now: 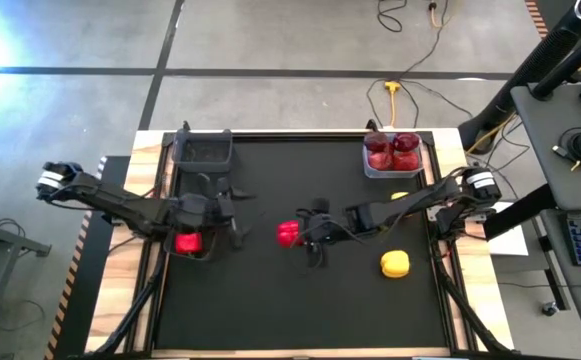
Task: Sort produce into baskets
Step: Put the red bell pepper into the bottom black bin
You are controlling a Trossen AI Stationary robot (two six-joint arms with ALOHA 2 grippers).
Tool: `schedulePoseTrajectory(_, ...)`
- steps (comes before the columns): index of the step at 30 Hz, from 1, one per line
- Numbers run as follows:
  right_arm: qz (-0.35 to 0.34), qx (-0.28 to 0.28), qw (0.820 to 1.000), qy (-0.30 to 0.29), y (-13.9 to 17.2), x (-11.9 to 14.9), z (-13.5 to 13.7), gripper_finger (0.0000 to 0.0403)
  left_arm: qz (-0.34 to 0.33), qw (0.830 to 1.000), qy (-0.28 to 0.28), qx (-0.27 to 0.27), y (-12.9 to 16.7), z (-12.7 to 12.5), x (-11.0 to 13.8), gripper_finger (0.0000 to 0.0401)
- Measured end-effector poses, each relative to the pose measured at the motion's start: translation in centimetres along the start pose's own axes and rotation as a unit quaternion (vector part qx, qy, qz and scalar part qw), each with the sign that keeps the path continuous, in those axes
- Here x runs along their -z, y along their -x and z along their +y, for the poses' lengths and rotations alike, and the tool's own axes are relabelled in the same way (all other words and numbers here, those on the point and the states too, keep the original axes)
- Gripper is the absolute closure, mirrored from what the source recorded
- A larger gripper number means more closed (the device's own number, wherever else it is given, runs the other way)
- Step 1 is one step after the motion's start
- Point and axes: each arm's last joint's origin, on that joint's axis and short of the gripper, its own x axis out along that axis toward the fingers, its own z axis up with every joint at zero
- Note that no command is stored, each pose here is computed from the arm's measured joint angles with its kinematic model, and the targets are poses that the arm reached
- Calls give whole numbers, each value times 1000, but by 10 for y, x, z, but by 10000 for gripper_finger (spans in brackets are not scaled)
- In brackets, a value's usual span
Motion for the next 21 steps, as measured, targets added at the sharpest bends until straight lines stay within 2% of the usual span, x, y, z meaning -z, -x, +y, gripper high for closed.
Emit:
schedulePoseTrajectory(2, -59, -3, 998, -25, -15, 7, 0, 161, -45, 996, 19, 75, 4, 4, 7, 75)
schedulePoseTrajectory(3, -73, -3, 996, -46, -21, 13, -3, 161, -57, 994, 22, 92, 6, 6, 12, 75)
schedulePoseTrajectory(5, -64, 3, 994, -91, -29, 31, -9, 159, -85, 992, 34, 83, 7, 10, 19, 75)
schedulePoseTrajectory(8, -58, 9, 987, -150, -38, 51, -13, 153, -107, 993, 47, 29, 7, 15, 27, 67)
schedulePoseTrajectory(11, -47, 5, 984, -170, -40, 60, -12, 142, -121, 991, 58, 6, 4, 19, 29, 53)
schedulePoseTrajectory(13, -41, -8, 984, -175, -41, 63, -11, 131, -121, 991, 60, 26, -2, 18, 29, 44)
schedulePoseTrajectory(17, -30, -9, 981, -192, -43, 65, -11, 99, -107, 988, 40, 105, -18, 11, 25, 39)
schedulePoseTrajectory(21, -40, -15, 980, -194, -40, 58, -11, 60, -82, 989, 25, 118, -41, -1, 22, 42)
